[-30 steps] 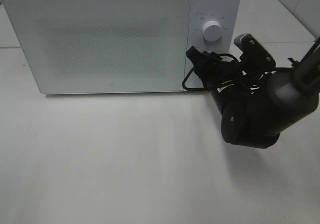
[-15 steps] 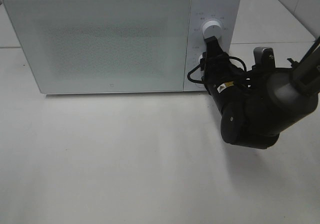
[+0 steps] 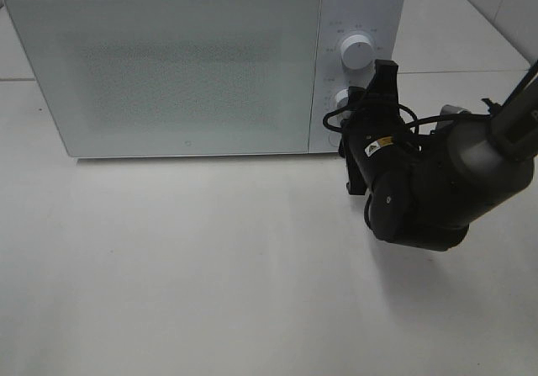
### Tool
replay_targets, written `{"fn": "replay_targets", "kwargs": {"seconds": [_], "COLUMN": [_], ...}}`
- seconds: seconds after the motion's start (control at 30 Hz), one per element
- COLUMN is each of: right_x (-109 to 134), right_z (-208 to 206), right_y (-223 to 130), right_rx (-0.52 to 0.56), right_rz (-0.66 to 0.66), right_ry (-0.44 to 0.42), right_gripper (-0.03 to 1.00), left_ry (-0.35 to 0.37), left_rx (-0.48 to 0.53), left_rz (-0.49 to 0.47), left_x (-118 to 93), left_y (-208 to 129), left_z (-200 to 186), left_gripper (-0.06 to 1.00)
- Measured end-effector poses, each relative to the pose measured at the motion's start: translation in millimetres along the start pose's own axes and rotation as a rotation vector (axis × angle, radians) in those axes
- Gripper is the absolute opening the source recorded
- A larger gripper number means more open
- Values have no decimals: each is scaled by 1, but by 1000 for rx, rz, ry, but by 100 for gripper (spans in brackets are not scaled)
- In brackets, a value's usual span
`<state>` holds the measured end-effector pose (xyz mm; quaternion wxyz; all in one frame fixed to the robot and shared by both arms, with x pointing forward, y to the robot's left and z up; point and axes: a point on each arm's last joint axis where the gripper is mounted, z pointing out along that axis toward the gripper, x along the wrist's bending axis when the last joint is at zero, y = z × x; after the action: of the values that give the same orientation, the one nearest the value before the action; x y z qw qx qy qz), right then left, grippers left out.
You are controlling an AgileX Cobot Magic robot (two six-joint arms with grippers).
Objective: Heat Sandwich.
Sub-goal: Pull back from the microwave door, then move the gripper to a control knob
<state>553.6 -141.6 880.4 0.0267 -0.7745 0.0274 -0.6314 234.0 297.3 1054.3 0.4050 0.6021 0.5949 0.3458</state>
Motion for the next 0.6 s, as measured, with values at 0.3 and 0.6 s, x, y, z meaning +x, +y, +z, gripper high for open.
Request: {"fn": "replay_targets", "kwargs": {"seconds": [0.3, 0.6], "right_x": [0, 0], "right_z": [0, 0], "right_y": [0, 0], "right_rx": [0, 4], "right_rz": [58, 49], "right_ry": [-2, -2], "right_gripper": [43, 43], "left_ry": [0, 0], "left_rx": [0, 0], "left_rz": [0, 0], "left_x": [0, 0], "left_y": [0, 0], "left_z": [0, 0], "left_gripper": [97, 97]}}
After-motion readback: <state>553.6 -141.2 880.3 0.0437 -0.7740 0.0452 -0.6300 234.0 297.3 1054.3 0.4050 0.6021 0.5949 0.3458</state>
